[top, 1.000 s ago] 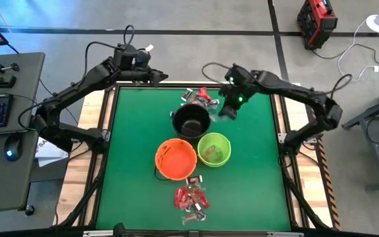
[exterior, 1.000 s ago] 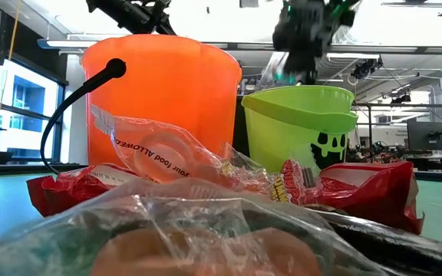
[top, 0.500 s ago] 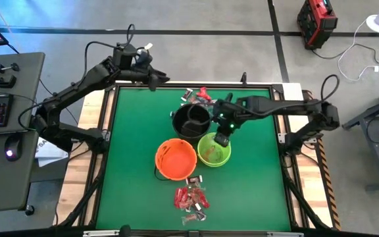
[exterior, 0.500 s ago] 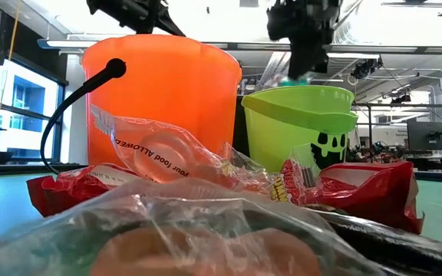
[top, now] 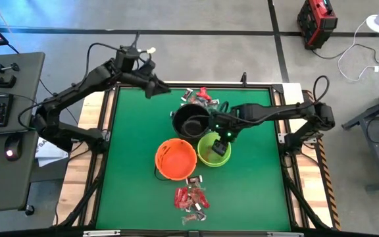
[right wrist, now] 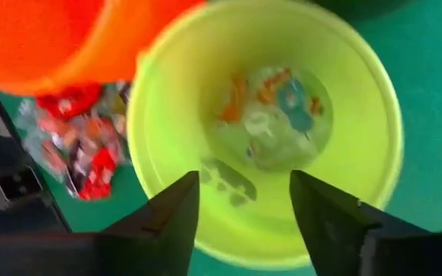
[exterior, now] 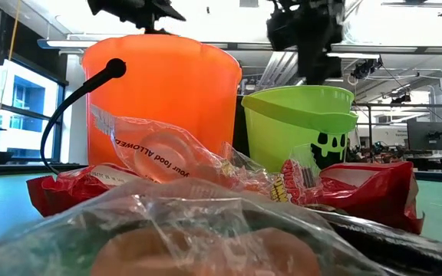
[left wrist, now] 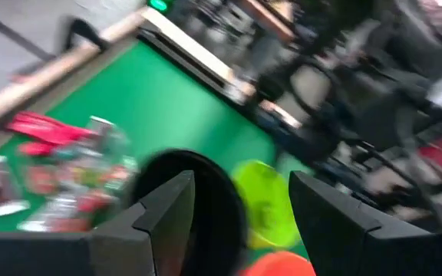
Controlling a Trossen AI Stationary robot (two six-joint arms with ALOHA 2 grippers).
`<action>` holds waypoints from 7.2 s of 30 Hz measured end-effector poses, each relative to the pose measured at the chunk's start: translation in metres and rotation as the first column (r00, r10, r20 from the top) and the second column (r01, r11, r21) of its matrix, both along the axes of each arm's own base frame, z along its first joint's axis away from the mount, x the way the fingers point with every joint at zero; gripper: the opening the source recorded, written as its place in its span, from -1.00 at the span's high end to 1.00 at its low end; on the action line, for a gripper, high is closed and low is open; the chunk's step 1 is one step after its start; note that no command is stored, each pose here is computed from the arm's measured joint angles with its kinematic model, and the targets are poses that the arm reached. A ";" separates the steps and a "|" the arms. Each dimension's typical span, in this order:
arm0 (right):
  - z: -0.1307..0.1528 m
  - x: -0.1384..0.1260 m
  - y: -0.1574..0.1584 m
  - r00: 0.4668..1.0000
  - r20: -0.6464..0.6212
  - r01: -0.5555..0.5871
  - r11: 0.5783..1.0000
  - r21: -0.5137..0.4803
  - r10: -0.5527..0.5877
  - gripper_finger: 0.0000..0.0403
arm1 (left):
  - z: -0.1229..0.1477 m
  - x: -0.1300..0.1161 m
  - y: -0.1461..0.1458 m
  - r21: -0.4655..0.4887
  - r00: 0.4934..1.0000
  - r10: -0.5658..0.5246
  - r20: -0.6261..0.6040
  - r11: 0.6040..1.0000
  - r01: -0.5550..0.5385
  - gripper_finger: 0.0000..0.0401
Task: Sort candy by brand, put in halloween buckets
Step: Put the orange gummy into the green bucket, then put the blue gummy into the green bucket
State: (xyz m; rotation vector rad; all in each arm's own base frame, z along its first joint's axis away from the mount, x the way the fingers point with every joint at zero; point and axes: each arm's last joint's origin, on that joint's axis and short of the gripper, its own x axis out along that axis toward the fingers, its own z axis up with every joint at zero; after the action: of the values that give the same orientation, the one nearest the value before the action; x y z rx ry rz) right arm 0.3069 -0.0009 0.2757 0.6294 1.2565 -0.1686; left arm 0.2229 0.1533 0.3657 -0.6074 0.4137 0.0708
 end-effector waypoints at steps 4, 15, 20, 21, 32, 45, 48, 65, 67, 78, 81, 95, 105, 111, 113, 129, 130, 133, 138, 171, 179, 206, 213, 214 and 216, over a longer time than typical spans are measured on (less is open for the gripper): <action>0.007 -0.018 0.013 0.996 -0.073 -0.066 0.995 -0.081 0.060 -0.06 | 0.006 0.014 -0.036 -0.032 0.994 -0.107 0.015 0.994 0.108 -0.01; 0.061 -0.089 0.047 0.994 0.022 -0.097 0.934 -0.343 0.111 -0.07 | -0.003 0.040 -0.231 0.110 0.936 -0.330 -0.120 0.933 0.343 -0.01; 0.074 -0.104 0.050 0.991 0.101 -0.045 0.917 -0.396 0.092 -0.07 | -0.047 0.038 -0.325 0.335 0.827 -0.487 -0.280 0.758 0.560 -0.01; 0.075 -0.105 0.050 0.990 0.107 -0.043 0.917 -0.396 0.092 -0.07 | -0.059 0.038 -0.339 0.383 0.795 -0.515 -0.321 0.697 0.607 -0.01; 0.075 -0.106 0.049 0.991 0.107 -0.034 0.918 -0.395 0.082 -0.07 | -0.170 0.064 -0.403 0.667 0.660 -0.429 -0.616 0.163 0.728 -0.01; 0.075 -0.106 0.048 0.992 0.118 0.002 0.905 -0.424 0.053 -0.07 | -0.203 0.088 -0.403 0.664 0.657 -0.440 -0.612 0.164 0.729 -0.01; 0.075 -0.106 0.048 0.992 0.118 0.002 0.906 -0.424 0.053 -0.07 | -0.206 0.089 -0.401 0.659 0.654 -0.436 -0.618 0.166 0.734 -0.01; 0.075 -0.105 0.046 0.991 0.128 0.026 0.888 -0.460 0.037 -0.07 | -0.216 0.101 -0.404 0.692 0.654 -0.496 -0.571 0.138 0.709 -0.01; 0.075 -0.105 0.046 0.991 0.128 0.026 0.888 -0.460 0.037 -0.07 | -0.216 0.103 -0.404 0.713 0.676 -0.481 -0.558 0.138 0.687 -0.01; 0.076 -0.105 0.046 0.990 0.134 0.033 0.886 -0.462 0.033 -0.07 | -0.216 0.106 -0.402 0.698 0.683 -0.487 -0.544 0.190 0.691 0.74; 0.076 -0.105 0.046 0.990 0.143 0.059 0.883 -0.466 0.009 -0.07 | -0.214 0.107 -0.398 0.661 0.685 -0.480 -0.548 0.253 0.706 0.94; 0.076 -0.104 0.045 0.988 0.156 0.077 0.864 -0.498 0.002 -0.07 | -0.041 0.093 -0.314 0.752 0.930 -0.349 -0.115 0.581 0.311 1.00; 0.078 -0.101 0.042 0.979 0.202 0.131 0.853 -0.505 -0.031 -0.07 | -0.059 0.149 -0.227 0.740 0.978 -0.195 -0.072 0.647 0.183 1.00; 0.079 -0.099 0.036 0.973 0.217 0.179 0.844 -0.505 -0.076 -0.07 | -0.100 0.176 -0.219 0.730 0.982 -0.140 -0.128 0.657 0.189 0.93; 0.079 -0.098 0.033 0.971 0.220 0.190 0.843 -0.504 -0.088 -0.07 | -0.107 0.178 -0.220 0.712 0.979 -0.147 -0.142 0.672 0.204 0.85; 0.079 -0.095 0.029 0.973 0.214 0.177 0.890 -0.420 -0.092 -0.07 | -0.054 0.114 -0.276 0.601 0.833 -0.503 -0.232 0.599 0.529 -0.11; 0.079 -0.095 0.030 0.973 0.213 0.175 0.892 -0.417 -0.091 -0.07 | -0.058 0.110 -0.287 0.592 0.800 -0.541 -0.259 0.566 0.574 -0.12; 0.079 -0.095 0.030 0.973 0.212 0.172 0.893 -0.415 -0.089 -0.07 | -0.076 0.113 -0.317 0.564 0.737 -0.625 -0.257 0.523 0.639 -0.12; 0.079 -0.095 0.030 0.973 0.214 0.171 0.893 -0.415 -0.086 -0.07 | -0.122 0.141 -0.342 0.476 0.696 -0.667 -0.267 0.536 0.697 -0.12; 0.083 -0.072 -0.046 0.867 0.347 0.452 0.857 -0.248 -0.357 -0.07 | 0.031 0.038 -0.072 0.497 0.932 0.245 -0.269 0.864 -0.084 -0.12; 0.031 -0.047 -0.131 0.909 0.155 0.416 0.871 -0.261 -0.388 -0.07 | 0.000 0.009 0.030 0.396 0.964 0.238 -0.118 0.902 -0.174 -0.12; -0.117 -0.002 -0.227 0.922 -0.054 -0.376 0.852 -0.365 0.384 -0.07 | -0.058 -0.028 0.088 0.055 0.965 0.257 0.056 0.964 -0.260 -0.12; -0.118 0.002 -0.229 0.920 -0.034 -0.370 0.839 -0.400 0.389 0.13 | -0.058 -0.028 0.088 0.055 0.963 0.262 0.054 0.963 -0.265 -0.12; -0.118 0.002 -0.229 0.917 -0.035 -0.377 0.834 -0.403 0.397 0.20 | -0.058 -0.028 0.089 0.055 0.963 0.263 0.054 0.962 -0.266 -0.12; -0.118 0.002 -0.229 0.910 -0.044 -0.393 0.825 -0.407 0.412 0.37 | -0.058 -0.028 0.089 0.056 0.962 0.267 0.052 0.961 -0.270 -0.12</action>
State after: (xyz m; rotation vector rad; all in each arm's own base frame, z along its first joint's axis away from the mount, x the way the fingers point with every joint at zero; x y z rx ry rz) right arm 0.3084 -0.2299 0.1575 -0.0039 1.2340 -0.0578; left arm 0.1952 0.2419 0.3078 -0.5996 0.2827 0.3280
